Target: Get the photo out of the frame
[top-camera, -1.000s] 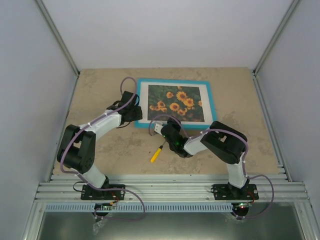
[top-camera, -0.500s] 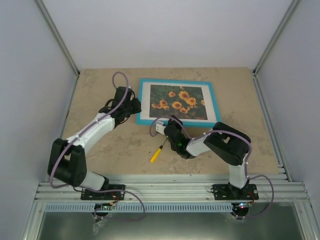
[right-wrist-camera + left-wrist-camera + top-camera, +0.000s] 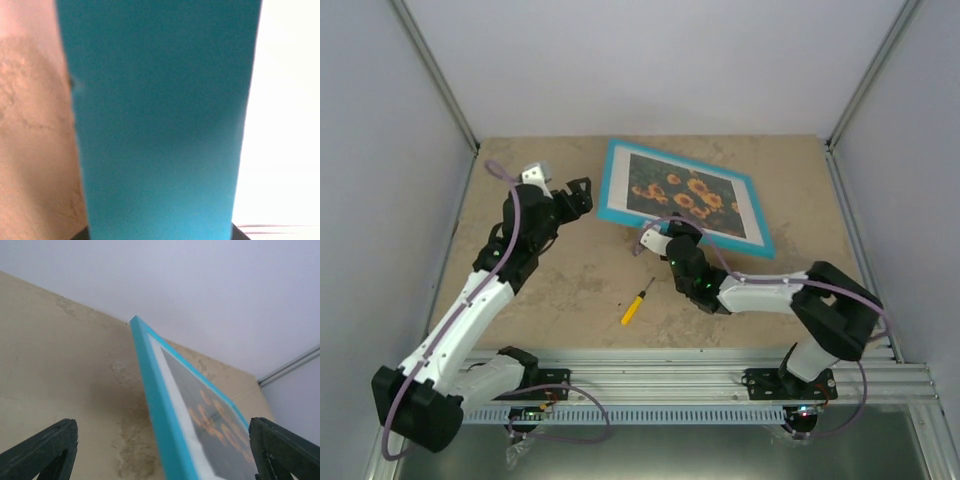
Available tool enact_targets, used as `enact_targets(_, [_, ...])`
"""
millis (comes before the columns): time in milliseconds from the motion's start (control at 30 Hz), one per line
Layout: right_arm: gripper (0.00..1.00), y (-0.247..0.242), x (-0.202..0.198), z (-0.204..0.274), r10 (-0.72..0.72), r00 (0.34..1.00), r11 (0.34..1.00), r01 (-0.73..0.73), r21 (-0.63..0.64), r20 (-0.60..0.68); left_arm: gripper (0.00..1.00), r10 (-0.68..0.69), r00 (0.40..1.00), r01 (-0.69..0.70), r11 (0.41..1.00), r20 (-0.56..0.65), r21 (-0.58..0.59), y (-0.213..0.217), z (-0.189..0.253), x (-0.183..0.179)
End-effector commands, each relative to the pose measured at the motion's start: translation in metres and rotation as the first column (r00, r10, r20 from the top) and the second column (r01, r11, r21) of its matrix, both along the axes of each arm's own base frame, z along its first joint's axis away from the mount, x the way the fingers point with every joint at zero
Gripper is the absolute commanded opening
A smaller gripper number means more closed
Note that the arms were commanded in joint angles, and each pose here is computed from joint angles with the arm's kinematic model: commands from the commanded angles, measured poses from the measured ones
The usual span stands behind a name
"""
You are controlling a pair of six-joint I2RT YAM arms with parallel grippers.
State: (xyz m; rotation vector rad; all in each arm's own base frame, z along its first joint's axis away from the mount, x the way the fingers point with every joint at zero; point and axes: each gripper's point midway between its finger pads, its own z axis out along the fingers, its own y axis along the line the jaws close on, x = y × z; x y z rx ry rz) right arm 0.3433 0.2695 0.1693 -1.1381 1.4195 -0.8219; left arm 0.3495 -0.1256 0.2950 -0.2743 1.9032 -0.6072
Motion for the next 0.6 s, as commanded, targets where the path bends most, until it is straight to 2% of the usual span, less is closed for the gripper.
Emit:
enact_targets(0, [0.00, 0.001, -0.001, 0.090, 0.008, 0.997, 0.925, -0.039, 0.377, 0.082, 0.99, 0.050, 0.997, -0.046, 0.997, 0.060, -0.060, 0.012, 0.014, -0.011])
enact_targets(167, [0.01, -0.009, -0.003, 0.135, 0.056, 0.997, 0.822, -0.076, 0.565, 0.053, 0.99, 0.056, 0.993, -0.049, 0.996, 0.103, -0.067, 0.017, 0.027, -0.020])
enact_targets(300, [0.01, -0.017, -0.007, 0.170, 0.107, 0.994, 0.711, -0.102, 0.695, 0.036, 0.99, 0.048, 0.993, -0.040, 0.997, 0.104, -0.071, 0.016, 0.024, -0.021])
enact_targets(433, [0.01, -0.031, -0.001, 0.188, 0.144, 0.989, 0.614, -0.056, 0.787, -0.042, 0.99, 0.022, 0.995, -0.015, 0.997, 0.094, -0.077, 0.010, 0.018, -0.021])
enact_targets(567, [0.01, -0.057, 0.005, 0.207, 0.150, 0.986, 0.467, -0.011, 0.884, -0.067, 0.99, -0.003, 0.997, 0.009, 0.997, 0.078, -0.075, 0.005, 0.013, -0.018])
